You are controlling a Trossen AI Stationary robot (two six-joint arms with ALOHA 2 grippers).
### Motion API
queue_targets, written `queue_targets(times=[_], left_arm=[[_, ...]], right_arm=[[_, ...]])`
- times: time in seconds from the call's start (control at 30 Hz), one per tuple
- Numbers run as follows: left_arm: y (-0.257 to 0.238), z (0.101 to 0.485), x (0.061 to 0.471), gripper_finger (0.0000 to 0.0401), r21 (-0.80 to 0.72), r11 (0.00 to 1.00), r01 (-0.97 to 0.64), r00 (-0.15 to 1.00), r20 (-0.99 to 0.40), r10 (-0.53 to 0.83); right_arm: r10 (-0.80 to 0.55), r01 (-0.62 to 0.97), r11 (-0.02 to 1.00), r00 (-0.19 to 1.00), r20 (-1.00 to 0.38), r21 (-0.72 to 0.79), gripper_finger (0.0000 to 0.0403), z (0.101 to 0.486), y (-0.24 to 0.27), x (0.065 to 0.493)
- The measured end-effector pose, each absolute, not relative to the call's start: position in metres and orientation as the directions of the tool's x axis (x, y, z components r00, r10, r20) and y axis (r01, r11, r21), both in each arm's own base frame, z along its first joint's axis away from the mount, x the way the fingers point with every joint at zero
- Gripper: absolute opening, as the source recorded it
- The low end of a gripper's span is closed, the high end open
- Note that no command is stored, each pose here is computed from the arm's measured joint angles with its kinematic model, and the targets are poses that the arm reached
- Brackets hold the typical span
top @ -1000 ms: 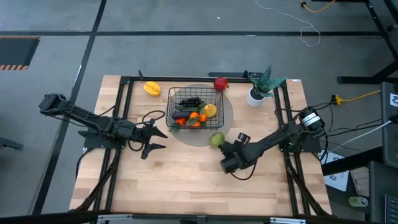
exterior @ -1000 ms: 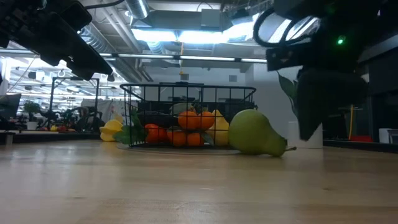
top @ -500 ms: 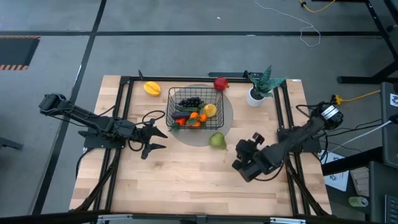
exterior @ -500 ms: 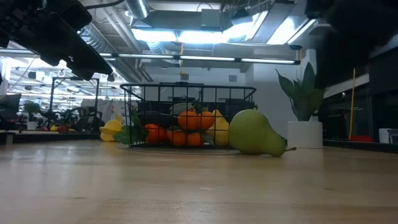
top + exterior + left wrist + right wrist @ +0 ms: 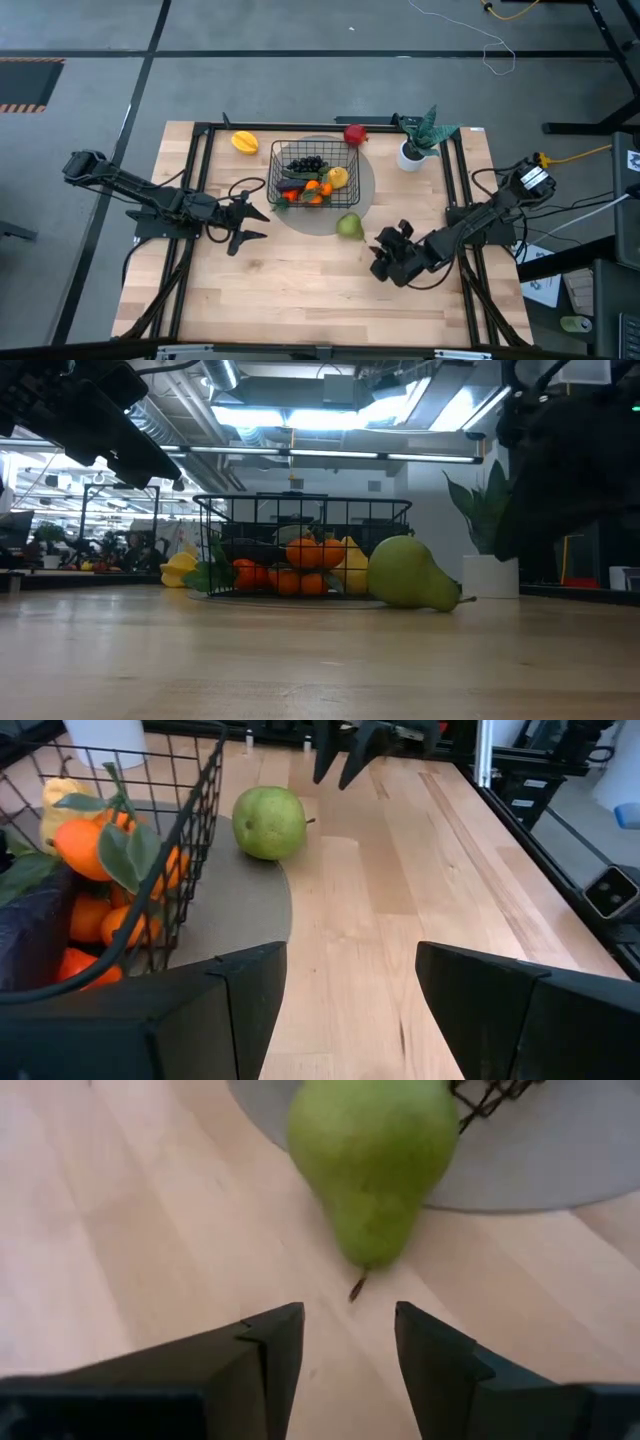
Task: Build produce basket
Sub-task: Put the green pear into the wire basket
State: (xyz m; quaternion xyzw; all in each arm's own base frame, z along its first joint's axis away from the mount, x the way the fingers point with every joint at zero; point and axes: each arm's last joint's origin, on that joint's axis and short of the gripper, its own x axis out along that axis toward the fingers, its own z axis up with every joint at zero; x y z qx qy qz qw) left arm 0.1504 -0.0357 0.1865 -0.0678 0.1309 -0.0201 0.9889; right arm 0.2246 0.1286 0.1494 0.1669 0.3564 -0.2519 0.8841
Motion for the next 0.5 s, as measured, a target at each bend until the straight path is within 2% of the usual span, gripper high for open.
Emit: queue_targets(times=[0.2,0.5], left_arm=[[-0.035,0.187,0.150,0.0213,-0.135,0.991,0.001,0.967,-0.253,-0.036],[-0.035,0.187,0.150,0.0213,-0.134,0.991,0.001,0.966,-0.255,-0.035]], right_arm=[[-0.340,0.561,0.825,0.585,-0.736,0.065,0.0149,0.138,0.119,0.236],[-0.321,0.568,0.820,0.555,-0.768,0.068,0.0149,0.126,0.110,0.247]])
